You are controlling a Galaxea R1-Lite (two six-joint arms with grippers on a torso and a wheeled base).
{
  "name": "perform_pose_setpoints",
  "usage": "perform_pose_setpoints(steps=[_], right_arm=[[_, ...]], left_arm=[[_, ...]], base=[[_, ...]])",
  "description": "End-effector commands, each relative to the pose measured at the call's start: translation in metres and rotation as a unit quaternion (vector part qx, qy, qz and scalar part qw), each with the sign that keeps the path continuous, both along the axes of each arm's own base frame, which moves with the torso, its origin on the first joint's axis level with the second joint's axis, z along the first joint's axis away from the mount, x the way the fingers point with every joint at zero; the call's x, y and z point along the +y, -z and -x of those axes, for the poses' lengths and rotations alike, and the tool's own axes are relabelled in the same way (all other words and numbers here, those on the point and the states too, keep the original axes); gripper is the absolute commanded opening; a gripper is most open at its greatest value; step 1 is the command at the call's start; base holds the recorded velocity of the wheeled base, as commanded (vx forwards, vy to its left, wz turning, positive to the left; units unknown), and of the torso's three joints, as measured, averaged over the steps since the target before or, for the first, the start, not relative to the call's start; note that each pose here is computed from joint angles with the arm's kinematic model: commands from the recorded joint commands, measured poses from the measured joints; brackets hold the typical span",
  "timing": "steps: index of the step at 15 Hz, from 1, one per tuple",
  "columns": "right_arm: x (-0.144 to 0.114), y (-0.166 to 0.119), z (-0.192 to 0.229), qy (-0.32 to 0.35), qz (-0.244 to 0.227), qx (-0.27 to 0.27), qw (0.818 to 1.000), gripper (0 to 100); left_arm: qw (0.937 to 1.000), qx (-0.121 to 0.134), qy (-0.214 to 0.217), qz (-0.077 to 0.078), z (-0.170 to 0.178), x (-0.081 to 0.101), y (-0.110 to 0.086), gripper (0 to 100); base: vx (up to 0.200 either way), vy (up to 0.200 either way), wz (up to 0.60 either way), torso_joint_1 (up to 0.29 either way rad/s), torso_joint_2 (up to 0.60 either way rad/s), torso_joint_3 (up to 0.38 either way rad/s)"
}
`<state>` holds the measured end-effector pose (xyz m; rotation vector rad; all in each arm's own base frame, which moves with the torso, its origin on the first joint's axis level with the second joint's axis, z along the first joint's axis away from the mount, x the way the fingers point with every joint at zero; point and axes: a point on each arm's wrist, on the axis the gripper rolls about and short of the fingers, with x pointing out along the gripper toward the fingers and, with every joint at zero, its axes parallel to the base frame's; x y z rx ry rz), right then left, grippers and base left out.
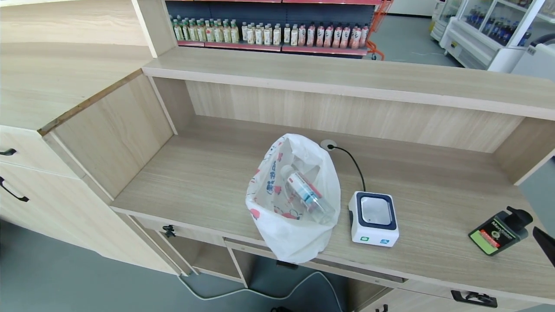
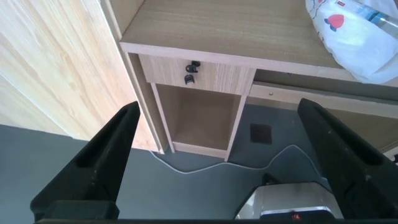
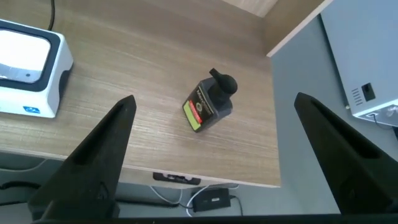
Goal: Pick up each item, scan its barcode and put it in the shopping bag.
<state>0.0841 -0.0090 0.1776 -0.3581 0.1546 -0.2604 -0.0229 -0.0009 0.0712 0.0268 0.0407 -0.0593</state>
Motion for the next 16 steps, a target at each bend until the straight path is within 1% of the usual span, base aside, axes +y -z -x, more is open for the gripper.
perform_pose_setpoints(steps=[1,7,10,12,13,15,16], right_arm=[[0.0,0.0008,-0.0003,0.0,0.0,0.002,1.0,100],[0.0,0.0021,-0.0001,0.0,0.0,0.004,1.0,100],[0.0,0.0036,0.0008,0.001,-0.001,0.006,1.0,100],[0.0,0.0039,0.0011,0.001,-0.001,0.006,1.0,100],[-0.0012,0.0041,0.001,0.009,-0.007,0.005,1.0,100],[-0.008,0.0053,0.0008,0.048,-0.013,0.008,0.999,100],[-0.0098,0.0079,0.0008,0.06,-0.024,0.01,0.998,100]], left_arm=[[1.0,0.001,0.0,-0.001,-0.0001,0.0,0.0,100],[1.0,0.001,0.0,-0.001,-0.0001,0.0,0.0,100],[1.0,0.001,0.0,0.0,-0.0001,0.0,0.0,100],[1.0,0.001,0.0,-0.002,-0.0001,0.0,0.0,100],[1.0,0.001,0.0,-0.003,-0.0001,0.0,0.0,100],[1.0,0.001,0.0,-0.001,-0.0001,0.0,0.0,100],[1.0,0.001,0.0,-0.001,-0.0001,0.0,0.0,100]], base=[[0.0,0.0,0.0,0.0,0.0,0.0],[0.0,0.0,0.0,0.0,0.0,0.0],[-0.2,0.0,0.0,0.009,0.01,0.004],[-0.2,0.0,0.0,0.015,0.0,0.0],[-0.2,0.0,0.0,-0.012,0.01,0.002],[-0.2,0.0,0.0,0.0,0.0,0.002],[-0.2,0.0,0.0,0.007,0.01,0.002]])
